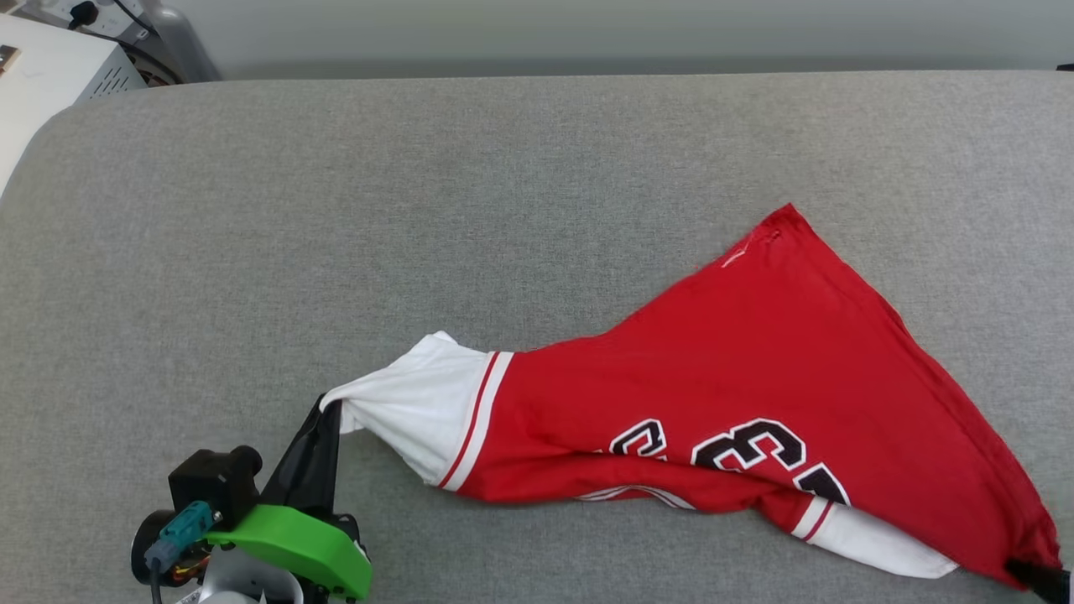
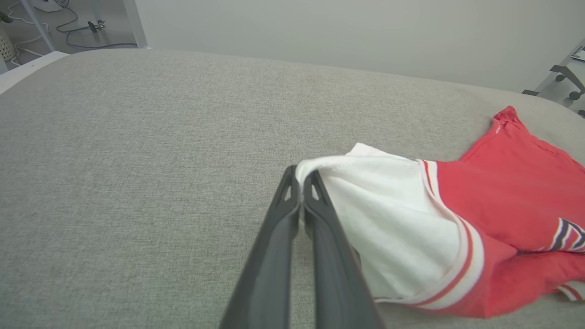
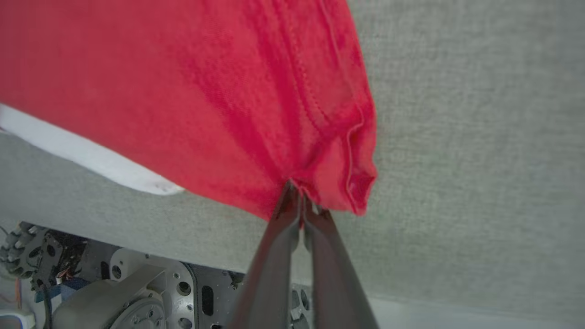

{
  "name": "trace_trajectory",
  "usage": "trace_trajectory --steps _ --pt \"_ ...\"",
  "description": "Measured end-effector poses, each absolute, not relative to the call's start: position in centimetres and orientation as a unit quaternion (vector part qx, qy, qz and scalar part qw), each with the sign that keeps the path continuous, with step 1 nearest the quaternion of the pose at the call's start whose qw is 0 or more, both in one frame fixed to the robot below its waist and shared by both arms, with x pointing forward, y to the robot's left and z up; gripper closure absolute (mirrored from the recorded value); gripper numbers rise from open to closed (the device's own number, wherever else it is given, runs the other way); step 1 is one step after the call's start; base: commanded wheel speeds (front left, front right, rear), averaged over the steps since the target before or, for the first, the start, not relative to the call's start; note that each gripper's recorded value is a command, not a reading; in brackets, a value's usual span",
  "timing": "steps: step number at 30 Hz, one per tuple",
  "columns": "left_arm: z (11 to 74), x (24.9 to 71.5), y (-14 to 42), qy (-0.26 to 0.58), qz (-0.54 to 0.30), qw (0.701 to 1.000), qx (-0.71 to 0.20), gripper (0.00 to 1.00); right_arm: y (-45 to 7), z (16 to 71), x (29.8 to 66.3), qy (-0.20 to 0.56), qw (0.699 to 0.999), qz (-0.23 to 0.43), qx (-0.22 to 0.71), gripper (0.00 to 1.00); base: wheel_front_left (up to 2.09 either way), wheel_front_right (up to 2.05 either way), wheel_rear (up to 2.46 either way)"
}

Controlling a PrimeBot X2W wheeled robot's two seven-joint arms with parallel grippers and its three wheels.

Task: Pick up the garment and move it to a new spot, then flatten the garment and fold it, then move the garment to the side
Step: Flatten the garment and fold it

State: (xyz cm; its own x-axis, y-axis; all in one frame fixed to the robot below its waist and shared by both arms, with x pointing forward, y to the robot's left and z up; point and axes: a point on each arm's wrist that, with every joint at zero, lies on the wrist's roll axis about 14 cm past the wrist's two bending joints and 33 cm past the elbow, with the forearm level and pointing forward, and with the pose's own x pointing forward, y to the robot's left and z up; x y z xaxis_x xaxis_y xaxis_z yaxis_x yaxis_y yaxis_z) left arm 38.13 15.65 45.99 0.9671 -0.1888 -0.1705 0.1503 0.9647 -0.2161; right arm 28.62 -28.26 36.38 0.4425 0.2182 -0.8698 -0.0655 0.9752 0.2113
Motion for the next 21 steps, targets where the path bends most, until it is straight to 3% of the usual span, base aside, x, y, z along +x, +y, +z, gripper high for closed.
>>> trace_trajectory --steps 2,3,4,8,14,21 --pt "45.7 38.1 15.7 0.100 -0.085 0.986 -0.101 1.00 -27.8 35.8 28.2 0.523 0.844 0.078 0.090 1.00 0.00 0.00 0.00" --pt "45.6 38.0 15.7 0.101 -0.084 0.986 -0.100 1.00 -28.0 35.8 28.4 0.520 0.846 0.074 0.087 0.70 0.00 0.00 0.00" --pt "45.5 38.0 15.8 0.102 -0.084 0.986 -0.100 1.00 -28.2 36.0 28.7 0.514 0.850 0.072 0.086 0.00 0.00 0.00 0.00" --pt "45.6 38.1 15.7 0.102 -0.086 0.986 -0.099 1.00 -28.8 38.0 31.0 0.462 0.880 0.060 0.088 0.00 0.00 0.00 0.00" --pt "45.5 38.3 15.7 0.104 -0.086 0.986 -0.097 1.00 -28.6 46.6 38.8 0.315 0.944 0.086 0.048 0.00 0.00 0.00 0.00" --pt "45.9 39.5 15.5 0.094 -0.090 0.987 -0.095 1.00 -24.5 53.2 45.9 0.211 0.967 0.140 -0.004 0.00 0.00 0.00 0.00"
